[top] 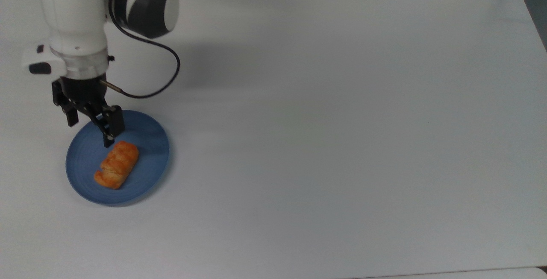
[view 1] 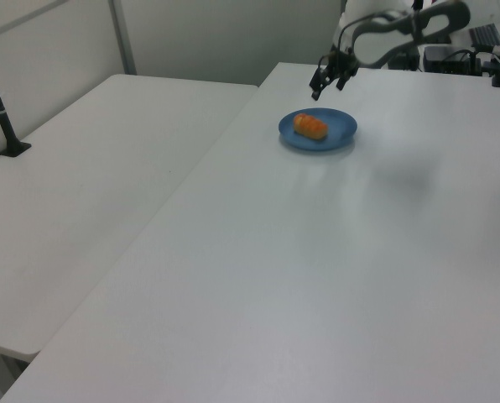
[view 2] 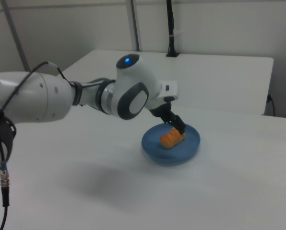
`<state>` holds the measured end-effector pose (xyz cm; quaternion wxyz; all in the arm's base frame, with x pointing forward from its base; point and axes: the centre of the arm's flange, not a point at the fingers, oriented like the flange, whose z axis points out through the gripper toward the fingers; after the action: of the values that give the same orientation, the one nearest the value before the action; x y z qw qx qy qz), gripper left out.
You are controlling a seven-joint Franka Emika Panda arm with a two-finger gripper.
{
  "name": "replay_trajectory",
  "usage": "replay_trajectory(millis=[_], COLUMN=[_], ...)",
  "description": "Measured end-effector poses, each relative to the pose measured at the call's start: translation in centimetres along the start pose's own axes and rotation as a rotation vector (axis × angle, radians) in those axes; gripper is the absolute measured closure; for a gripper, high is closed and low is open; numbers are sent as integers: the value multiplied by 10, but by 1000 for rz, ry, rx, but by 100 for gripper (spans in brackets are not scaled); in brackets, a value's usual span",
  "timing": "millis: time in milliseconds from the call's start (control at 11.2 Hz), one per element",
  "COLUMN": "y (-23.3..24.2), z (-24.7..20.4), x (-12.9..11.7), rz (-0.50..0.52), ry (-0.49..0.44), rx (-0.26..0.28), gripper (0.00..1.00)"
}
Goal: Put the bread on the table
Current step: 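Lower the open gripper over the orange bread roll on the plate, then close the gripper on the bread roll and lift it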
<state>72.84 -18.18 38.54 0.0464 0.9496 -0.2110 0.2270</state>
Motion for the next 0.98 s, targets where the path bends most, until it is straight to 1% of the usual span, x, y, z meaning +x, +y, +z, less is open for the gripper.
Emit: replay_trajectory(millis=[179, 358, 537, 805, 894, 984], y=[-13, -17, -20, -24, -27, -30], z=[31, 50, 60, 68, 68, 68], x=[-11, -18, -21, -26, -27, -27], rz=[-6, -9, -9, 32, 31, 30], ry=[20, 44, 66, 61, 60, 59], rx=[12, 19, 26, 30, 32, 33], gripper=[0, 0, 0, 0, 5, 7])
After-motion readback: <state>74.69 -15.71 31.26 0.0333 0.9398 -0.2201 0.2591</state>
